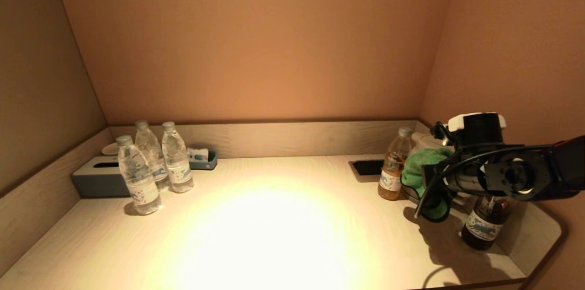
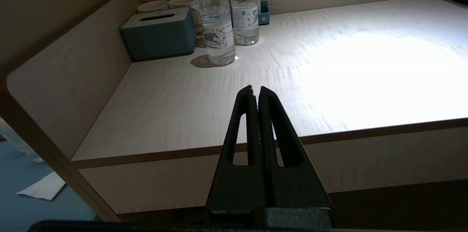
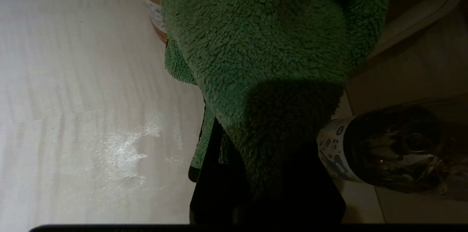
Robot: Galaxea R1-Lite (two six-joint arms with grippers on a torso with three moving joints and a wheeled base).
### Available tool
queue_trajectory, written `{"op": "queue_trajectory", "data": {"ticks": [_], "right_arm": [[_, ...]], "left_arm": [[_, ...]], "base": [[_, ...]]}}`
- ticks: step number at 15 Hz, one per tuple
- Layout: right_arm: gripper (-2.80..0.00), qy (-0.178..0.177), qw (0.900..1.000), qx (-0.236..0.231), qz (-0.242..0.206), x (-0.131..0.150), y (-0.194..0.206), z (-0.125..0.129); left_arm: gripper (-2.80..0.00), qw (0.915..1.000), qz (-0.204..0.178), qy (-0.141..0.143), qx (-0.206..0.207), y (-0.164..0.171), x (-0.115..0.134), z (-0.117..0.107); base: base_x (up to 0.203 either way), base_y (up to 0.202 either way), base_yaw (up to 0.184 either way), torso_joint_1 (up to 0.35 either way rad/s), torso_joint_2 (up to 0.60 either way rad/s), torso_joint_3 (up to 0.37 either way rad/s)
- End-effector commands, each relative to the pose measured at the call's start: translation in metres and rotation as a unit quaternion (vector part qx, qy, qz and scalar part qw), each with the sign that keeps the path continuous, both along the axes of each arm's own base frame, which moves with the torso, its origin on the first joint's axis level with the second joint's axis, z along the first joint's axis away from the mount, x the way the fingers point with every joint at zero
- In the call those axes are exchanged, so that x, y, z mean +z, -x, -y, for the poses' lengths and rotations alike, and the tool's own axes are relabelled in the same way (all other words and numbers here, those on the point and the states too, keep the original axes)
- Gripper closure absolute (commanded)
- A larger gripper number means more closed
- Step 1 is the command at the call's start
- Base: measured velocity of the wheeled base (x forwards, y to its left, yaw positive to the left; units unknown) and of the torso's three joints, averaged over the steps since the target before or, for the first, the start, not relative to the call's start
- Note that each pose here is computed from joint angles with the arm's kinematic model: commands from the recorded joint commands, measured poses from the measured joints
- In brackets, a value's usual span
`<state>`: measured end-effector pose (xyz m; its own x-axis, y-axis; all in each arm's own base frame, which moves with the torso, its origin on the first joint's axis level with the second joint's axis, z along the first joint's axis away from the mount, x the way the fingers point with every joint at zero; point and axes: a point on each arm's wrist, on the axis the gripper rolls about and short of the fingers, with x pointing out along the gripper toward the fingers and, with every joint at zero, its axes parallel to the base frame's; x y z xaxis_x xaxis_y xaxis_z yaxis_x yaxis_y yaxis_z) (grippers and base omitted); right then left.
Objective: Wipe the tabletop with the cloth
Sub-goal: Place the tablecloth
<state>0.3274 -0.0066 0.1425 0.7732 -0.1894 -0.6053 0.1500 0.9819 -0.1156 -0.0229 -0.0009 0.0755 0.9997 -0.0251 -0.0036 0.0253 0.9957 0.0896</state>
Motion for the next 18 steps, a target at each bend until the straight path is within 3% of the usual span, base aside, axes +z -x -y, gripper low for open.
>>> {"op": "queue_trajectory", "data": {"ticks": [1,12,18], "right_arm": [[0.0,0.01,1.0,-0.009,0.002,-0.009,-0.008,0.01],[0.0,0.008,0.999,-0.014,-0.029,-0.035,-0.014,0.014],[0.0,-0.001,0.998,0.002,-0.071,-0.051,0.009,0.009]], "left_arm": [[0.0,1.0,0.0,0.0,0.0,0.0,0.0,0.0],[0.0,1.0,0.0,0.0,0.0,0.0,0.0,0.0],[0.0,1.0,0.0,0.0,0.0,0.0,0.0,0.0]], "base": [[0.0,0.0,0.0,0.0,0.0,0.0],[0.0,0.0,0.0,0.0,0.0,0.0],[0.0,0.0,0.0,0.0,0.0,0.0]]}}
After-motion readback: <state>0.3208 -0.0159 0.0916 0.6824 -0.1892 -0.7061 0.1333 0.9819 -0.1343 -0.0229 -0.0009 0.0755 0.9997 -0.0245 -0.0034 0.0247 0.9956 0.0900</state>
